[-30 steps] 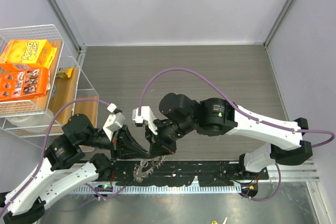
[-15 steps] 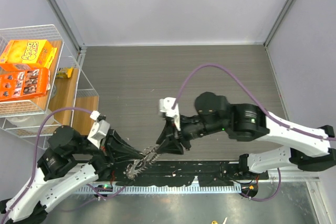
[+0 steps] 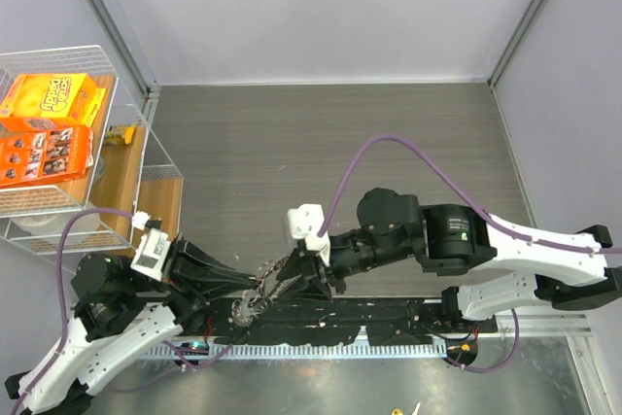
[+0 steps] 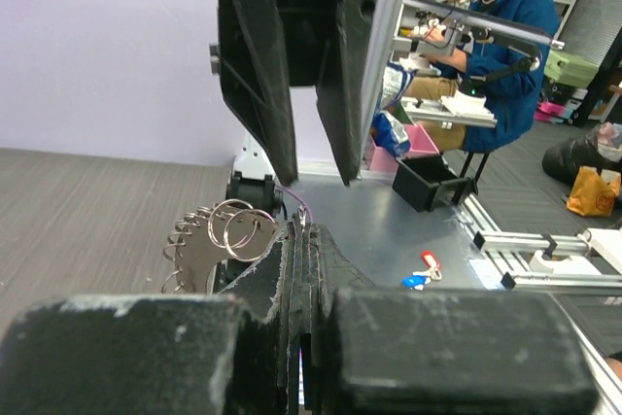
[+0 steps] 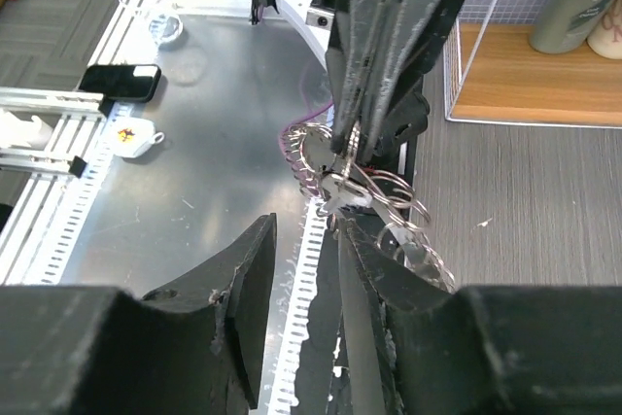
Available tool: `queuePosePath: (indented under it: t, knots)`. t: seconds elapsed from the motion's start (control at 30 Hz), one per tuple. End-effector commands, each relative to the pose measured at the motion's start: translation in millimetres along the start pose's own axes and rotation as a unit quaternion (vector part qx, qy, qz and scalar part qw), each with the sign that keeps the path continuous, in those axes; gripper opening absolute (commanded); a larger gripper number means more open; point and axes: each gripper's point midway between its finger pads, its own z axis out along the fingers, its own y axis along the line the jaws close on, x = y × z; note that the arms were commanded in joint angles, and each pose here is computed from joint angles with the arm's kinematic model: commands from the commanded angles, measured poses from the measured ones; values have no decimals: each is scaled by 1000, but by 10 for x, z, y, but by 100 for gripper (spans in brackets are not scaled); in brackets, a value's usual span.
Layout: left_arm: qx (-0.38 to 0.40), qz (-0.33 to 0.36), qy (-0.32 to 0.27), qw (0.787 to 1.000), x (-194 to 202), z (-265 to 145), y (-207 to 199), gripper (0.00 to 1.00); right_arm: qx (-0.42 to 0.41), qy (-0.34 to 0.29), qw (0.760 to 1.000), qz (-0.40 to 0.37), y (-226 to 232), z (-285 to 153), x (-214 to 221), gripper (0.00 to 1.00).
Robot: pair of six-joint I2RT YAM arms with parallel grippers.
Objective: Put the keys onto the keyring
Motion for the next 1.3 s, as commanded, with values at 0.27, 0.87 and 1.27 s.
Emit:
queuePosePath:
  t: [0.27, 0.87, 1.27]
  knots:
    - [20, 36, -85, 996, -339, 61, -54, 0, 33, -41, 996, -68, -36, 71, -374, 36]
    - [28, 41, -95, 994, -351, 43, -91, 0, 59, -64, 994, -72, -128, 87, -537, 27]
    - [28, 42, -96, 994, -338, 15, -108, 0, 60, -83, 991, -83, -107, -25, -612, 35]
